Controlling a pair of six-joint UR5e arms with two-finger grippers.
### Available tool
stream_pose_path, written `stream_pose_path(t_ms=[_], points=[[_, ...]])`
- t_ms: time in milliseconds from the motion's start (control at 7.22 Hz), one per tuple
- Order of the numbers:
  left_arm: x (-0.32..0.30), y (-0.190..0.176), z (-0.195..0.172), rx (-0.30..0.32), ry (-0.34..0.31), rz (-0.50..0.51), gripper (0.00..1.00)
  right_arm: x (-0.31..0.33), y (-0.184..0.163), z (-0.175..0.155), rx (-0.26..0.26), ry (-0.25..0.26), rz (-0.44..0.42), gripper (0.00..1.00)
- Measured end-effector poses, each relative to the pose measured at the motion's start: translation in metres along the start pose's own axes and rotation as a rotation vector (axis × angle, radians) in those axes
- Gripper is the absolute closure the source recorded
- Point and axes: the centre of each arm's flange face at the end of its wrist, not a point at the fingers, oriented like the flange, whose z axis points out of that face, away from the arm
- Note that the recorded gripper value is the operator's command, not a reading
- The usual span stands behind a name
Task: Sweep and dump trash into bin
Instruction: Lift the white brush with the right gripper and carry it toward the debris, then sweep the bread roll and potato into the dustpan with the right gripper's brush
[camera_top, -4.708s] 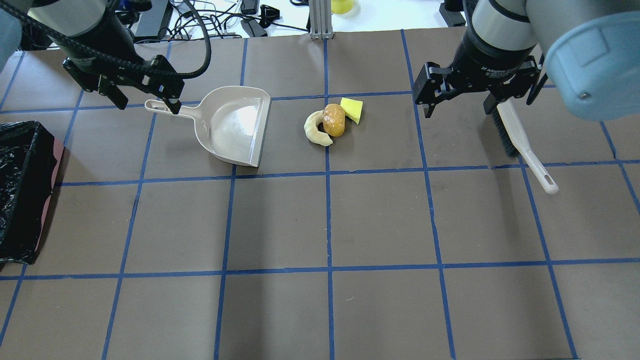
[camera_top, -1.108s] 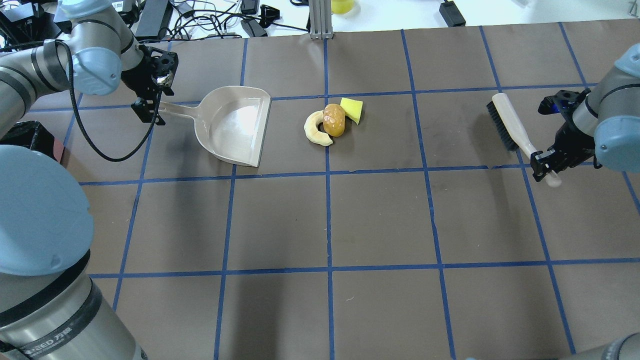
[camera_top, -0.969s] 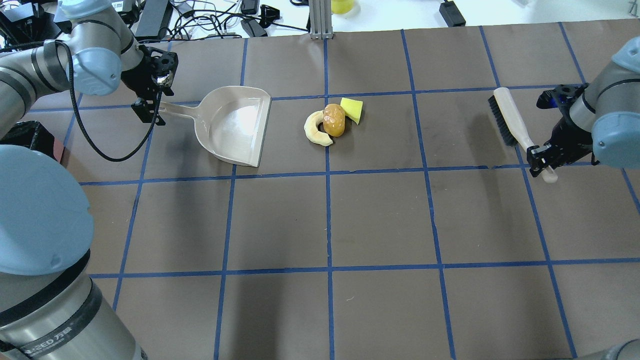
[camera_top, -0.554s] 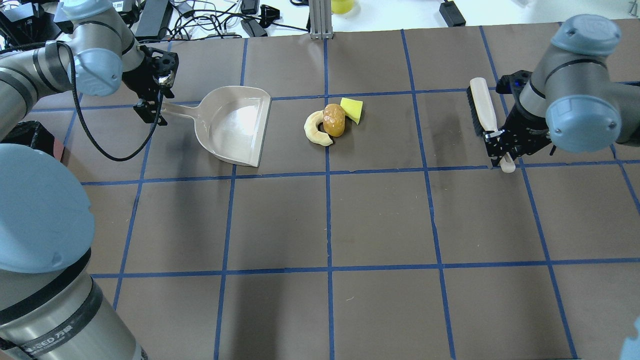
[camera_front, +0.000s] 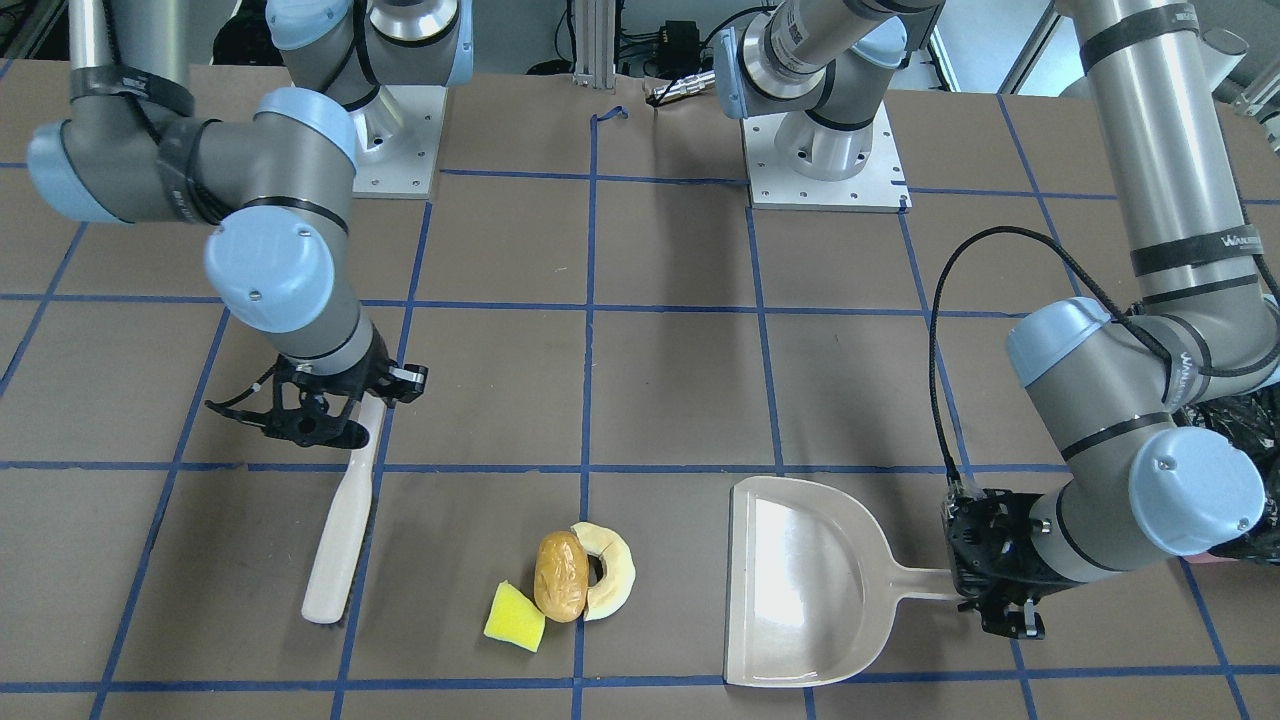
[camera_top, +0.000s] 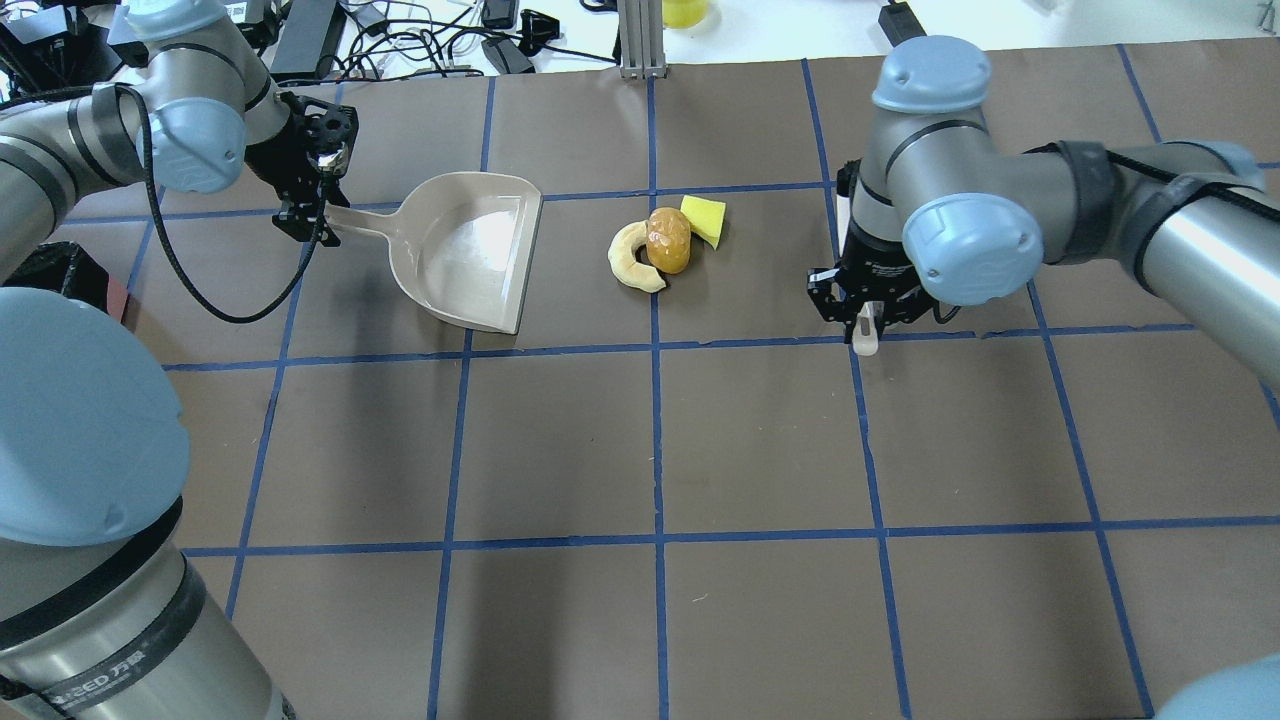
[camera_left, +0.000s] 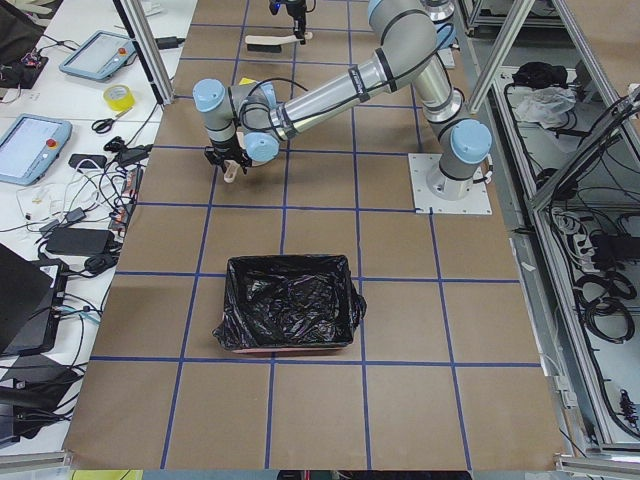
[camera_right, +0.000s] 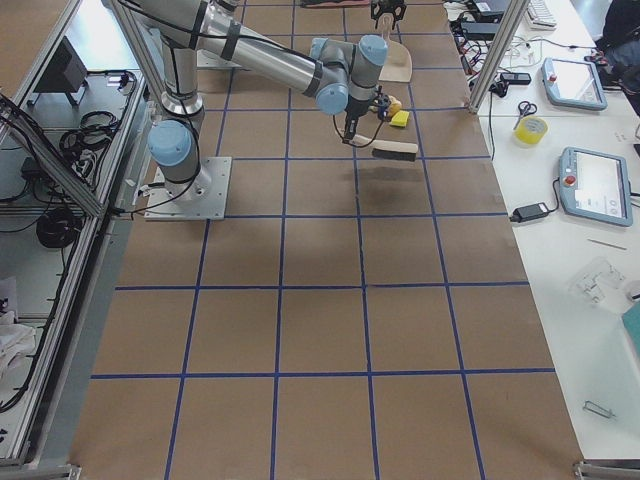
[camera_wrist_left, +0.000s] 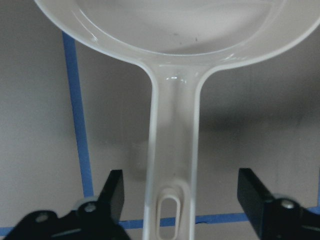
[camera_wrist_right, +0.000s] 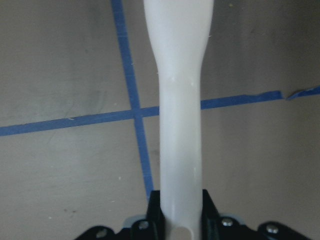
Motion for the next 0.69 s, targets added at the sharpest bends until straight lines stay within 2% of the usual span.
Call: stream_pose_path(t_ms=[277,554,692], points=[[0.0,0.001,0.0,-0.001,0.001,-0.002,0.93,-0.055,0.0,0.0,0.011,0.02,0.005,1.0],[0.0,0.002,-0.001,-0.013,0.002,-0.002,1.0,-0.095,-0.01,0.005,0.0,0.078,-0.034,1.0],[0.0,0.001,-0.001,-0.031,0.006,-0.001,1.0,-0.104,-0.016,0.007,-0.009,0.117,-0.06,1.0]])
